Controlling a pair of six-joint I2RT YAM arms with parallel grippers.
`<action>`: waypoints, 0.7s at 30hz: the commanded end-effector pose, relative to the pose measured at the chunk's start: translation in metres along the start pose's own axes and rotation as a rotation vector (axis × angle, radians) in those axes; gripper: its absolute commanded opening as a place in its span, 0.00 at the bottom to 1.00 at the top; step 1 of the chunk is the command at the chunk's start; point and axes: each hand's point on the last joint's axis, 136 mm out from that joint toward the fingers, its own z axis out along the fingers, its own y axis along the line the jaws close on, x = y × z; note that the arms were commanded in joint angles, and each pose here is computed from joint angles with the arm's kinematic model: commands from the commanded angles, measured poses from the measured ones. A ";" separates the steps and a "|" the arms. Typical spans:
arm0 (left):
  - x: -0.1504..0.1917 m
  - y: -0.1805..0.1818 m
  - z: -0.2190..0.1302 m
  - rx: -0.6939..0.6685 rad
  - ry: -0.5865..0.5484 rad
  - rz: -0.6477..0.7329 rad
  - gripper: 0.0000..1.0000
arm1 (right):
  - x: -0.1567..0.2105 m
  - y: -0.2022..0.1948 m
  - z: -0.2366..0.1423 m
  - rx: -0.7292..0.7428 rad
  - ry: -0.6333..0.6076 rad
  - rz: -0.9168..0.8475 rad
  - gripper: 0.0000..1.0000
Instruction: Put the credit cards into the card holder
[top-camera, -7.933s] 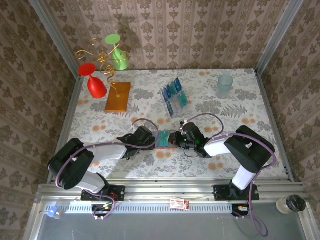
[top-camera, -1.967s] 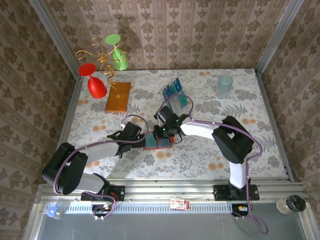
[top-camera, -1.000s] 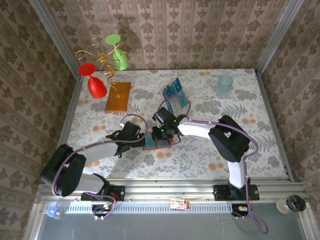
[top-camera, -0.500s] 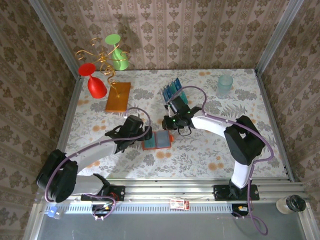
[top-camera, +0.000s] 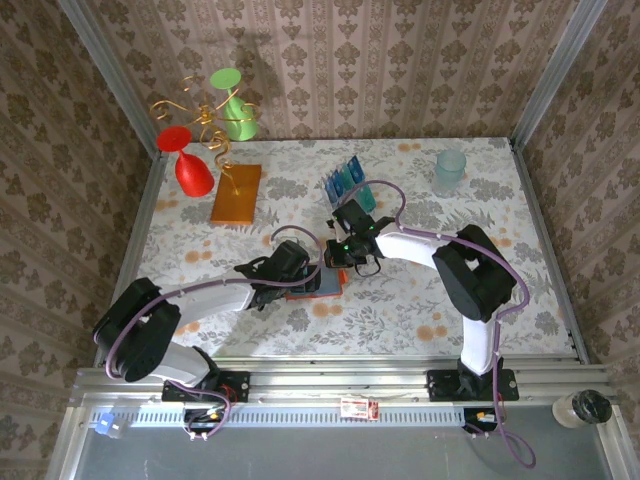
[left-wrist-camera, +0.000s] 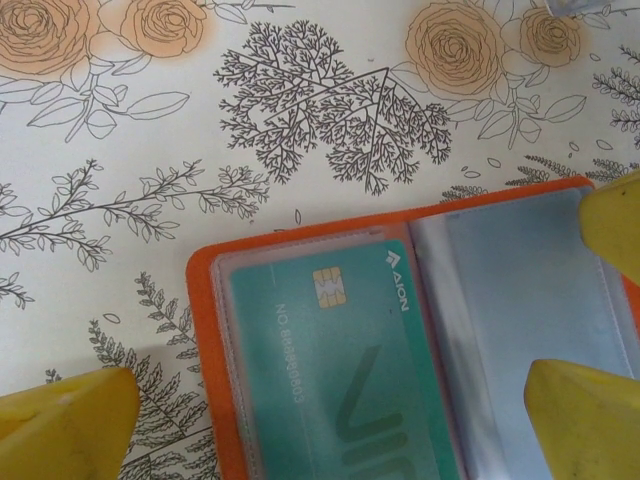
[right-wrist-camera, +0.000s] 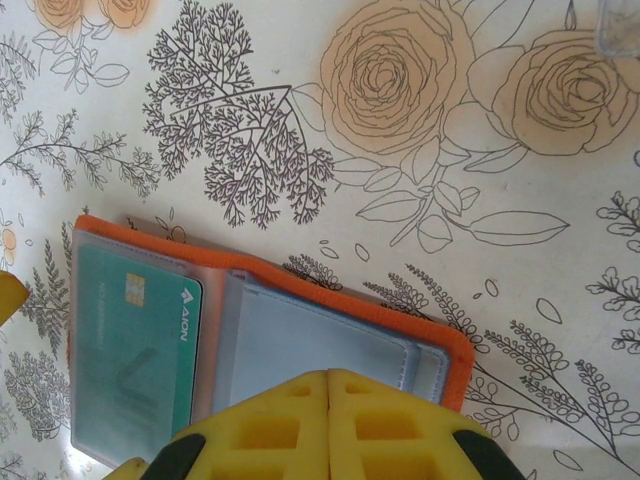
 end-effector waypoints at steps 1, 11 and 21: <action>-0.003 -0.002 0.003 -0.008 -0.016 -0.006 1.00 | 0.018 -0.007 0.014 -0.005 0.060 0.004 0.06; 0.002 -0.003 0.010 -0.011 -0.002 0.012 1.00 | 0.026 0.001 0.025 -0.030 0.078 0.018 0.06; 0.018 0.008 0.020 -0.059 0.034 0.039 1.00 | 0.025 0.003 0.027 -0.041 0.076 0.033 0.06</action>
